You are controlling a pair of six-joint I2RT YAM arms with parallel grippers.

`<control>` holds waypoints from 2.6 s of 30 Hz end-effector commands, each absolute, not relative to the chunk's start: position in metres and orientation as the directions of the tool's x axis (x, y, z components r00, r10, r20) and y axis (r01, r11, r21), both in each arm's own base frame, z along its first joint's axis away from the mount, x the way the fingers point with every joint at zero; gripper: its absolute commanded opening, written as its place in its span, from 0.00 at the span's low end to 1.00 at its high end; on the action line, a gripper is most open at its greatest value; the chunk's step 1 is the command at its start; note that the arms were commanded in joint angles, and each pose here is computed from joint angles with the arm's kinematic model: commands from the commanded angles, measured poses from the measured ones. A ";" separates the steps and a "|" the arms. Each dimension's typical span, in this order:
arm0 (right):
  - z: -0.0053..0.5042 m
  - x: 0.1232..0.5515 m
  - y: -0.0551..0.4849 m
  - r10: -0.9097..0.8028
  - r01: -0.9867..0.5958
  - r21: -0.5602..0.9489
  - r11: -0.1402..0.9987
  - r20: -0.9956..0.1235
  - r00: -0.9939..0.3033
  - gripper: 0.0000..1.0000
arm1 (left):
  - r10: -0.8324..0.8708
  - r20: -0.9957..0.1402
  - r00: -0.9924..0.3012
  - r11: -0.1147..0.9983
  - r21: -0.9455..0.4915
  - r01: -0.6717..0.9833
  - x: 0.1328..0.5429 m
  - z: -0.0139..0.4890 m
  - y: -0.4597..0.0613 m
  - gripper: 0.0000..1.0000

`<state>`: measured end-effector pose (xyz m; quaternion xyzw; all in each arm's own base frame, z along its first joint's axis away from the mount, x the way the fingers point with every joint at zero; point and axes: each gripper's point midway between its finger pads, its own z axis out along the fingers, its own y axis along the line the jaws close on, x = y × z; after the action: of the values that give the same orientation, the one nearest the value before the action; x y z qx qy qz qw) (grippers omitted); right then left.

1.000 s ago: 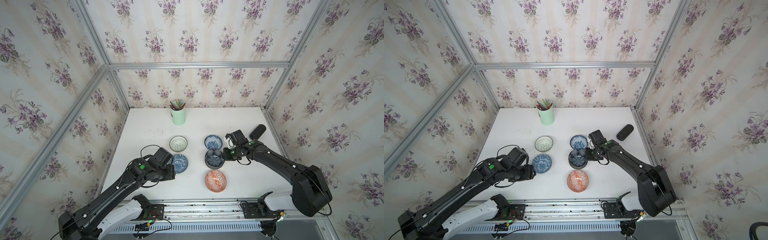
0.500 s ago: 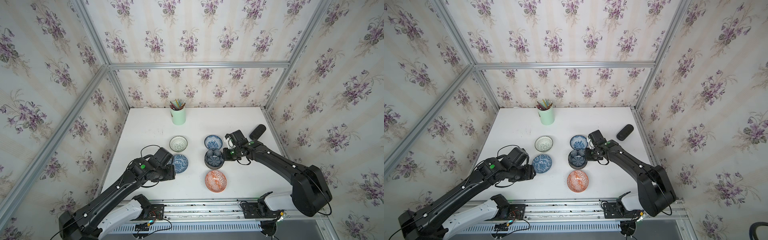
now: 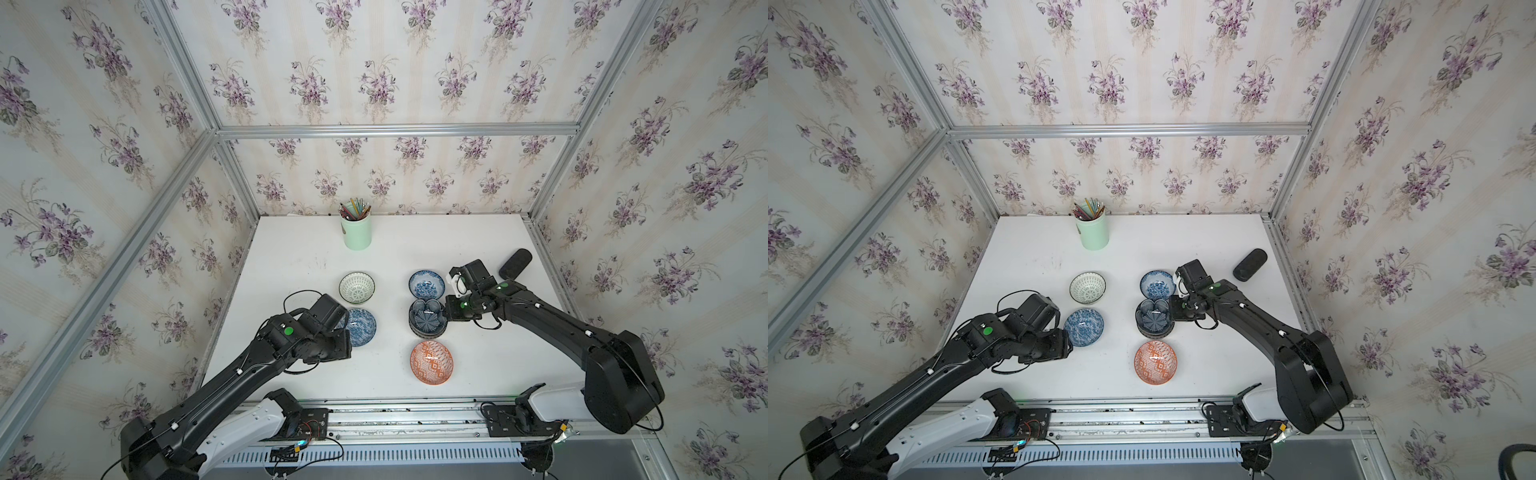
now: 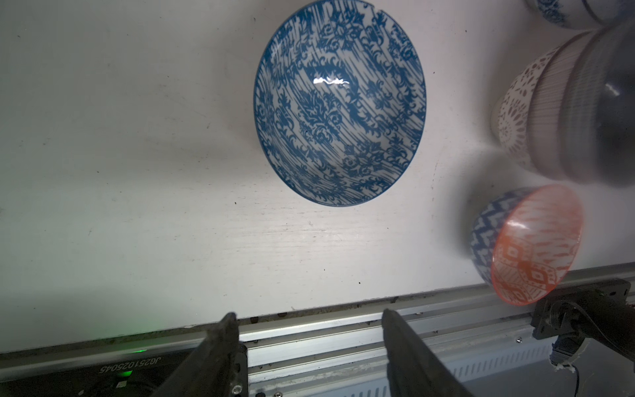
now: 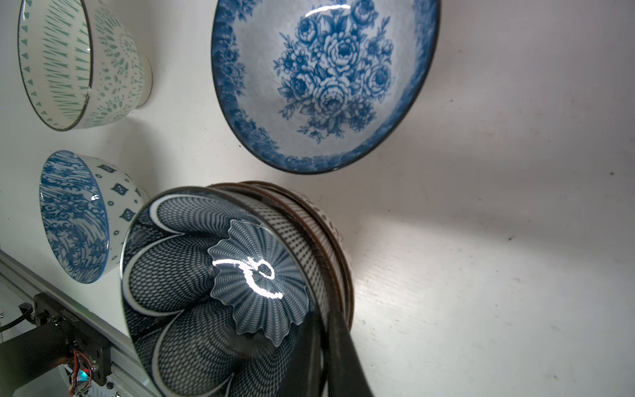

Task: Stack the bowls
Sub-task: Place the bowl on the bowl, then pick up the bowl from the center of the board.

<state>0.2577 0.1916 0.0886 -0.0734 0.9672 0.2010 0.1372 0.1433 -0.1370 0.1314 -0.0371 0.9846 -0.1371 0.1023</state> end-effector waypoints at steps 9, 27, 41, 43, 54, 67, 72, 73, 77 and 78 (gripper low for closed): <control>0.090 0.261 0.198 -0.094 -0.216 0.391 0.895 -0.309 -0.946 0.06 | -0.090 -0.196 -0.976 0.957 -0.287 -0.031 0.146 0.132 -0.141 0.68; 0.088 0.258 0.199 -0.098 -0.221 0.400 0.889 -0.305 -0.947 0.19 | -0.099 -0.194 -0.976 0.955 -0.294 -0.039 0.145 0.133 -0.141 0.68; 0.121 0.268 0.195 -0.061 -0.233 0.387 0.892 -0.408 -0.911 0.51 | -0.141 -0.281 -0.949 0.950 -0.307 -0.050 0.189 0.166 -0.142 0.68; 0.129 0.269 0.193 -0.054 -0.237 0.385 0.892 -0.431 -0.901 0.52 | -0.166 -0.282 -0.945 0.939 -0.337 -0.064 0.207 0.171 -0.143 0.68; 0.149 0.267 0.187 -0.039 -0.242 0.373 0.896 -0.477 -0.878 0.52 | -0.274 -0.261 -0.926 0.911 -0.379 -0.163 0.300 0.156 -0.132 0.57; 0.147 0.267 0.187 -0.045 -0.242 0.373 0.896 -0.466 -0.884 0.49 | -0.313 -0.169 -0.935 0.908 -0.342 -0.242 0.343 0.090 -0.124 0.38; 0.144 0.267 0.189 -0.049 -0.243 0.376 0.894 -0.458 -0.888 0.49 | -0.317 -0.160 -0.935 0.912 -0.322 -0.254 0.345 0.079 -0.122 0.32; 0.144 0.267 0.189 -0.050 -0.243 0.377 0.894 -0.456 -0.888 0.49 | -0.317 -0.159 -0.935 0.912 -0.320 -0.255 0.346 0.078 -0.122 0.32; 0.142 0.268 0.189 -0.051 -0.242 0.373 0.896 -0.454 -0.889 0.48 | -0.316 -0.151 -0.936 0.914 -0.315 -0.258 0.350 0.072 -0.122 0.31; 0.142 0.268 0.189 -0.051 -0.242 0.372 0.896 -0.455 -0.889 0.48 | -0.316 -0.150 -0.937 0.914 -0.313 -0.258 0.351 0.071 -0.122 0.31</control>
<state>0.2674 0.1886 0.1410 -0.0751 0.9480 0.2159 0.2213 0.3431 -0.1238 0.0706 -0.1508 0.9732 -0.1495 0.0877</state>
